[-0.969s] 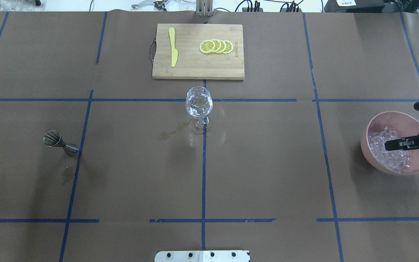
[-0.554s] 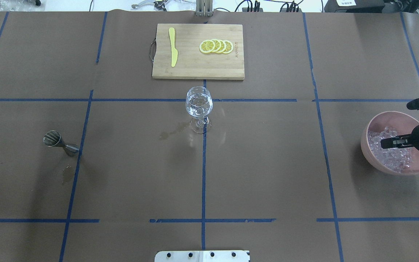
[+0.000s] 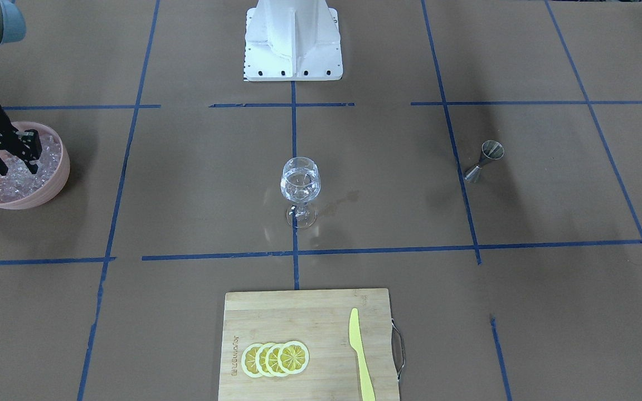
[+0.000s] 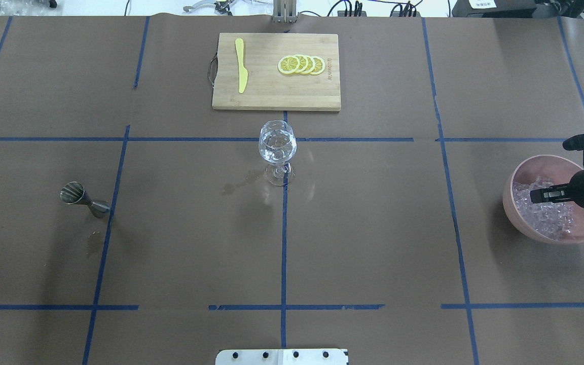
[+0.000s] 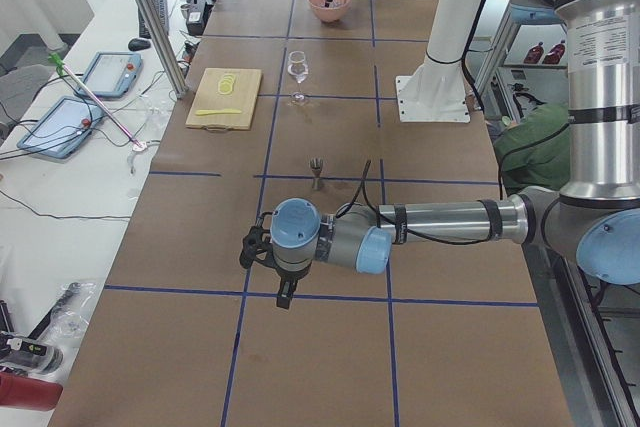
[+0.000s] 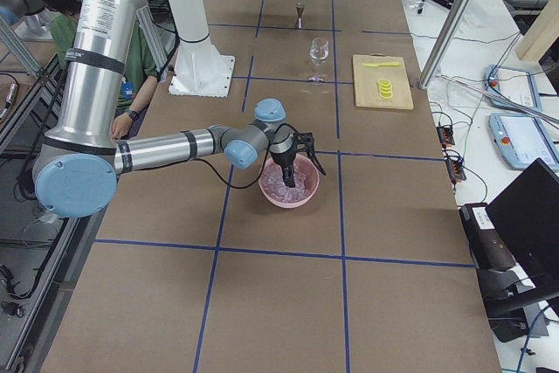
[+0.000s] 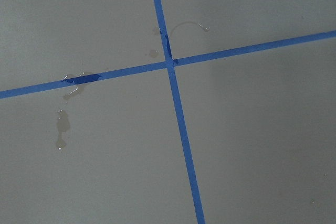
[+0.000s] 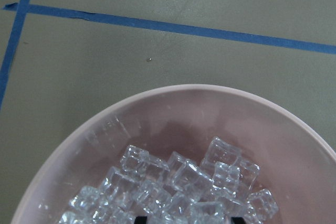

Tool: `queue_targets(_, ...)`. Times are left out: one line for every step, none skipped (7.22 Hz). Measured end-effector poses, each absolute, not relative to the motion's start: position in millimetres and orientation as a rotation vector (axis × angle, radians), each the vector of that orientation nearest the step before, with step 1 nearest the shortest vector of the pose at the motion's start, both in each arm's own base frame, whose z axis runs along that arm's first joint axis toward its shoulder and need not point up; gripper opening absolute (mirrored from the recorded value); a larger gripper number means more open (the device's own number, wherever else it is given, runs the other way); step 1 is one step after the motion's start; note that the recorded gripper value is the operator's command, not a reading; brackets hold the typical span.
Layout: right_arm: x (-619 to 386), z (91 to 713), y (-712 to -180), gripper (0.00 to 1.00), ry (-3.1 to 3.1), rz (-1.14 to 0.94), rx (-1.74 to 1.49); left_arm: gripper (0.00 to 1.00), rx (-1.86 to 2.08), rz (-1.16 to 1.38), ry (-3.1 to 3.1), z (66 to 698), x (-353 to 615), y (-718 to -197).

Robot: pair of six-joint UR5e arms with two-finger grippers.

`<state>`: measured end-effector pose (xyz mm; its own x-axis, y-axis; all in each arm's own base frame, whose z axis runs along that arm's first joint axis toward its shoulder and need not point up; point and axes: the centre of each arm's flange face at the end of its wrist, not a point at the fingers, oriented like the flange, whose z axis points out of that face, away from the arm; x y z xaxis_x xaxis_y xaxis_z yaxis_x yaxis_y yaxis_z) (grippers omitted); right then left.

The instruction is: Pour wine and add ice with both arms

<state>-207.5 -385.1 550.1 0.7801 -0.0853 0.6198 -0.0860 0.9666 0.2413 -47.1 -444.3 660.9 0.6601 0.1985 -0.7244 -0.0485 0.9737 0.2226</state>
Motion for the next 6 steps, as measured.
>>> queue_targets(-206, 548, -384, 0.62, -0.682, 0.000, 0.265, 1.00, 0.190, 0.140, 0.839, 661, -47, -444)
queue_targets(-204, 546, -381, 0.62, -0.686, -0.001, 0.264, 1.00, 0.189, 0.140, 0.839, 661, -47, -444)
queue_targets(-202, 545, -377, 0.57, -0.687, -0.003, 0.262, 1.00, 0.189, 0.140, 0.840, 662, -47, -444)
queue_targets(-201, 545, -375, 0.52, -0.687, -0.005, 0.260, 1.00, 0.188, 0.140, 0.840, 662, -47, -444)
queue_targets(-202, 544, -374, 0.51, -0.688, -0.007, 0.259, 1.00, 0.187, 0.139, 0.840, 663, -47, -444)
queue_targets(-203, 544, -374, 0.52, -0.689, -0.010, 0.259, 1.00, 0.186, 0.139, 0.840, 663, -47, -444)
